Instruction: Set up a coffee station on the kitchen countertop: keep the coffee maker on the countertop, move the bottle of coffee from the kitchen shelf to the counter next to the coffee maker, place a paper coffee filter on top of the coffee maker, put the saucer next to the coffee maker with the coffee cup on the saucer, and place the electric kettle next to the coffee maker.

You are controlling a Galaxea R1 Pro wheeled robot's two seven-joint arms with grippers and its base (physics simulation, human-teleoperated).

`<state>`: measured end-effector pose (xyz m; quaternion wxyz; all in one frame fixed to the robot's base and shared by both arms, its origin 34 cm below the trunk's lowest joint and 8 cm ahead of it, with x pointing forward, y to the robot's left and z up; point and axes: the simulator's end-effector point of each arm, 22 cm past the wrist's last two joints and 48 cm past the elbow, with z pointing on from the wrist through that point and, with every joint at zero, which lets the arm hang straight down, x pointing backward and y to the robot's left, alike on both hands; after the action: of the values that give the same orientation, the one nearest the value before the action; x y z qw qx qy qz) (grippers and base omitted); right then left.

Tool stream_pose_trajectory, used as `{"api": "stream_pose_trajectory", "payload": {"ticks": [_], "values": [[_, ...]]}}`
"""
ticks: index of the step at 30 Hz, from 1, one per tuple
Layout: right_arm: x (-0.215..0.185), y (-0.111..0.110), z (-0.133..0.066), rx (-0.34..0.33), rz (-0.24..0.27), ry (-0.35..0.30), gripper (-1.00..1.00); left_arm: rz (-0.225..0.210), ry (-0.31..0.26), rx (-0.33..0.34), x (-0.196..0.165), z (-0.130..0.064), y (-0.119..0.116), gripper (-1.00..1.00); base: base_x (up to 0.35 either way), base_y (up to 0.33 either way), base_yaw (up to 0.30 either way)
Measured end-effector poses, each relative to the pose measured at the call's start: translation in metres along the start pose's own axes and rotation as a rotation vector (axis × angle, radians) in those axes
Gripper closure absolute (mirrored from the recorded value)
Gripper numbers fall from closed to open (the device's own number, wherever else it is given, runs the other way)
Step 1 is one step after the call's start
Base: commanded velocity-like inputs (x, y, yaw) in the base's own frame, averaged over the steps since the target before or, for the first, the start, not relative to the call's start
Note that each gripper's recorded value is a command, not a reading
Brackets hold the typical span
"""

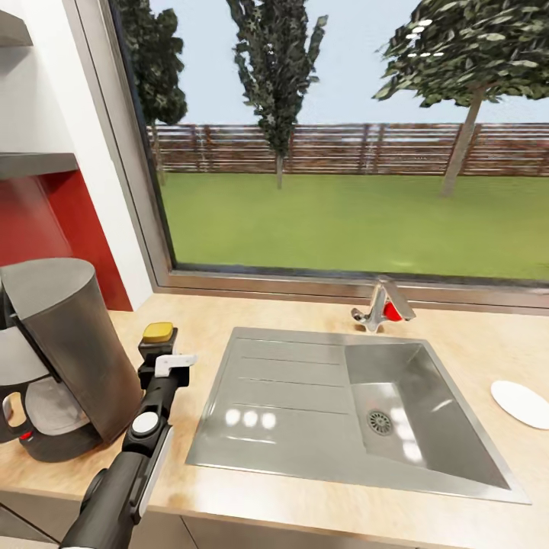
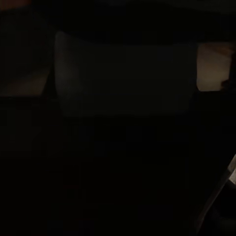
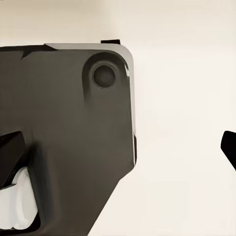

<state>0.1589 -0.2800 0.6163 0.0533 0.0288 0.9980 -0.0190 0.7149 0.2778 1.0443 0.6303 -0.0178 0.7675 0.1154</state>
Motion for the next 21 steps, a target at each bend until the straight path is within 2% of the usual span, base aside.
{"api": "stream_pose_trajectory", "payload": {"ticks": [4, 11, 15, 21], "values": [[0.0, 0.0, 0.0, 0.001, 0.0, 0.0, -1.0, 0.003, 0.019, 0.005, 0.01, -0.002, -0.003, 1.0, 0.171, 0.0, 0.0], [0.001, 0.0, 0.0, 0.001, 0.0, 0.001, -1.0, 0.004, 0.022, 0.005, 0.012, -0.002, -0.003, 1.0, 0.019, 0.0, 0.003], [0.001, 0.0, 0.0, 0.001, 0.0, 0.003, -1.0, 0.007, 0.025, 0.005, 0.014, -0.002, -0.002, 1.0, 0.192, 0.0, 0.126], [0.002, 0.0, 0.0, 0.001, 0.0, 0.005, -1.0, 0.008, 0.032, 0.007, 0.018, -0.002, -0.003, 1.0, 0.04, 0.0, 0.024]]}}
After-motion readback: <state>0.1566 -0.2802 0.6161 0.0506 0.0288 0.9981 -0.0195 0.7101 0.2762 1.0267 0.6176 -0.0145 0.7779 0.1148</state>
